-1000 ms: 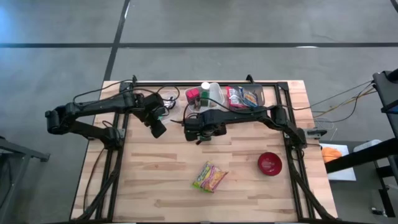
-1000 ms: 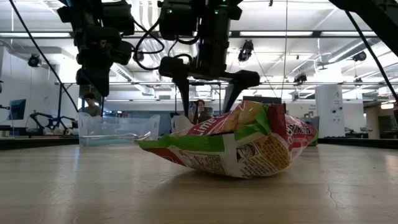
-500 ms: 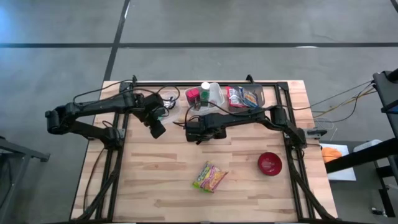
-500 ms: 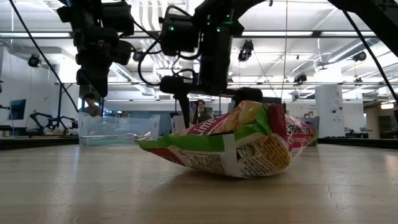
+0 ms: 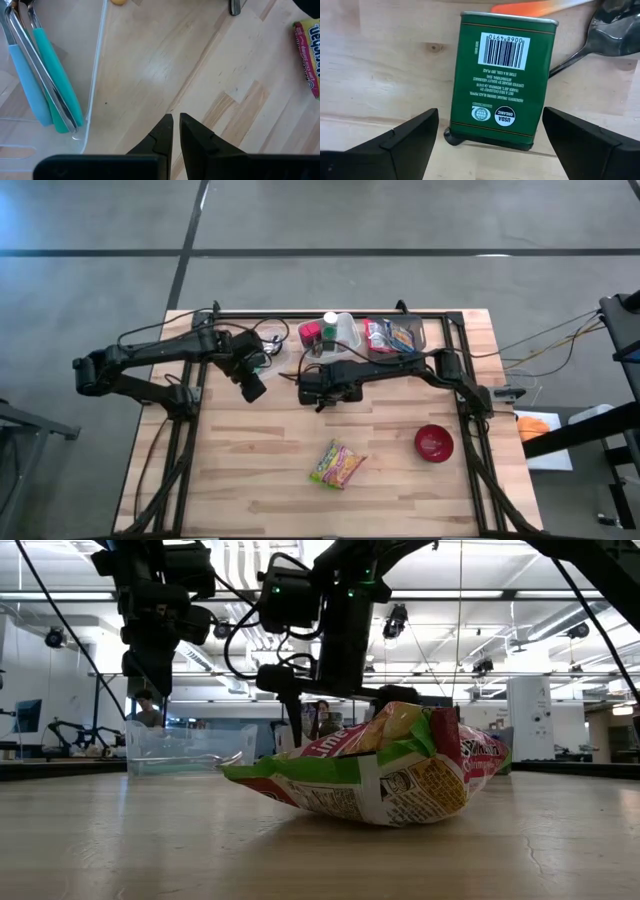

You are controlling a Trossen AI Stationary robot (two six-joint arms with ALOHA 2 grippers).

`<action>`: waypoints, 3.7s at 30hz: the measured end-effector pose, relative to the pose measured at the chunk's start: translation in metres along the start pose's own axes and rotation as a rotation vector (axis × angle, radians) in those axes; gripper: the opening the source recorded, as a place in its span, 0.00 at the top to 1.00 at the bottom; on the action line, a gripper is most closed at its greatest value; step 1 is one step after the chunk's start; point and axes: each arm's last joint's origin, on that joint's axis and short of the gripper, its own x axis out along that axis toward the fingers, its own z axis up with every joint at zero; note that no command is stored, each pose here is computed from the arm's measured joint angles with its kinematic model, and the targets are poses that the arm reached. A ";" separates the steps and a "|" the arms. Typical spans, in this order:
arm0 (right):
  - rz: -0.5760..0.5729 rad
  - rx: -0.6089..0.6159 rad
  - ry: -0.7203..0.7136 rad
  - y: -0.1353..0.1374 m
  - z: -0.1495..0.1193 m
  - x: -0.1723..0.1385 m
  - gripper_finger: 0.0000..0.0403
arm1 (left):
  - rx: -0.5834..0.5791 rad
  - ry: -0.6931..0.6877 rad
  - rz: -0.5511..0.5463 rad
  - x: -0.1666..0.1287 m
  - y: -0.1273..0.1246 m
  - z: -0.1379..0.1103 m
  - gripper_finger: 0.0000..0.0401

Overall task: Pick & Place Food Item
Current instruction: Put the black seasoning can into the white bin

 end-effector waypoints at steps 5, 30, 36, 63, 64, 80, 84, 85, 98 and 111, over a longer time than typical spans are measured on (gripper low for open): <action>-0.016 -0.016 0.021 0.001 0.002 0.012 0.13 | 0.000 0.001 0.000 0.000 0.000 0.000 0.91; -0.054 -0.086 0.030 0.005 -0.001 0.025 0.32 | -0.011 0.042 0.013 -0.001 0.001 -0.004 0.91; -0.067 -0.138 0.038 0.003 -0.001 0.023 0.32 | 0.000 0.048 0.015 -0.001 0.001 -0.004 0.91; 0.101 -1.117 -0.190 -0.028 -0.039 -0.143 0.32 | -0.316 -0.177 -0.477 -0.011 -0.018 0.034 0.91; 0.101 -1.141 -0.190 -0.030 -0.040 -0.147 0.32 | -0.336 -0.196 -0.514 -0.012 -0.020 0.038 0.91; 0.015 -1.322 -0.198 -0.043 -0.051 -0.158 0.32 | -0.475 -0.191 -0.826 -0.006 -0.033 0.073 0.91; 0.021 -1.325 -0.207 -0.044 -0.051 -0.162 0.32 | -0.516 -0.198 -0.814 -0.006 -0.032 0.073 0.91; 0.025 -1.326 -0.212 -0.044 -0.050 -0.164 0.32 | -0.517 -0.202 -0.812 -0.006 -0.032 0.073 0.91; 0.077 -1.357 -0.278 -0.042 -0.046 -0.187 0.32 | -0.503 -0.221 -0.814 -0.007 -0.033 0.074 0.60; 0.107 -1.336 -0.296 -0.038 -0.040 -0.187 0.32 | -0.525 -0.261 -0.859 -0.010 -0.046 0.076 0.22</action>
